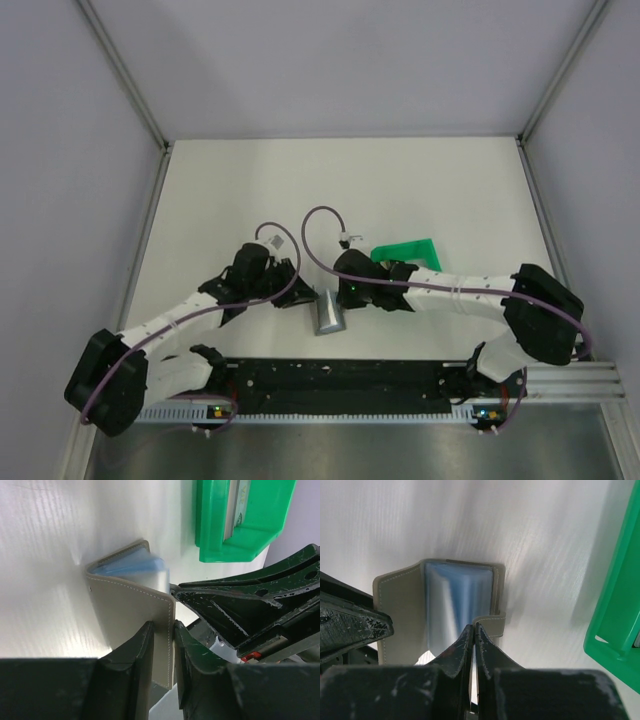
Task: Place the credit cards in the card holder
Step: Close the card holder at the center of the board.
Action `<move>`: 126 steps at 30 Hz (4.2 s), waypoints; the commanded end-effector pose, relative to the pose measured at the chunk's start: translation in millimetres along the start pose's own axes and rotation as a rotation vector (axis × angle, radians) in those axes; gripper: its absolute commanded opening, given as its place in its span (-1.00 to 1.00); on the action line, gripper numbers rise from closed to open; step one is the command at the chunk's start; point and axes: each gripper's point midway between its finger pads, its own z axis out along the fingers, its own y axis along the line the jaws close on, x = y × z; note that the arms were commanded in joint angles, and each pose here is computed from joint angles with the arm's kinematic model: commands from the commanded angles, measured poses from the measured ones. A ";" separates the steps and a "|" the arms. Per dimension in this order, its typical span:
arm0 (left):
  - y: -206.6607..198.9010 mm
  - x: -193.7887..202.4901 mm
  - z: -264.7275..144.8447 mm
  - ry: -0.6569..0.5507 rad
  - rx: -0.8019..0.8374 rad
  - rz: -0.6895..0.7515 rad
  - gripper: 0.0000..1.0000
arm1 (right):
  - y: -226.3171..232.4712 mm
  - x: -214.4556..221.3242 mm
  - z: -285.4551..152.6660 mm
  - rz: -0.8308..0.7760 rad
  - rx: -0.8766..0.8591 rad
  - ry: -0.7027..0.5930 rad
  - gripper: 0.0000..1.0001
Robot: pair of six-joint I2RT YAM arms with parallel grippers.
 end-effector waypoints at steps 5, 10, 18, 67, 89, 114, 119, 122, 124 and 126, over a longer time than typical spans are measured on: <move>-22.2 -1.5 18.9 0.003 0.060 0.019 -0.45 | 4.9 -13.1 -12.5 0.062 -0.037 -0.078 -1.00; -21.5 0.1 28.1 -0.009 0.066 0.009 -0.39 | -3.2 -20.1 -21.2 0.091 -0.027 -0.129 -1.00; -16.6 -1.0 53.1 0.031 0.013 0.006 -0.26 | -2.3 -19.4 -22.4 0.097 -0.044 -0.134 -1.00; 27.7 20.3 30.5 0.055 -0.113 0.159 -1.00 | 30.1 -2.4 0.3 -0.003 -0.130 0.032 -1.00; 52.5 21.2 30.0 0.026 -0.200 0.135 -1.00 | 55.0 8.5 12.2 -0.024 -0.168 0.111 -0.84; 1.6 -3.0 5.1 -0.054 -0.113 0.230 -0.70 | -2.5 -42.9 -56.3 0.088 -0.244 -0.094 -0.79; 13.8 3.5 0.9 -0.055 -0.112 0.272 -0.67 | -1.4 -34.3 -53.7 0.083 -0.289 -0.095 -0.85; 10.5 5.0 -2.7 -0.077 -0.076 0.254 -0.65 | -2.4 -28.6 -53.1 0.077 -0.304 -0.085 -0.86; 12.3 8.2 -4.7 -0.077 -0.069 0.242 -0.58 | -0.3 -21.9 -52.4 0.063 -0.327 -0.060 -0.87; 16.9 9.7 -3.3 -0.079 -0.071 0.242 -0.66 | -0.4 -16.8 -48.6 0.049 -0.338 -0.049 -0.89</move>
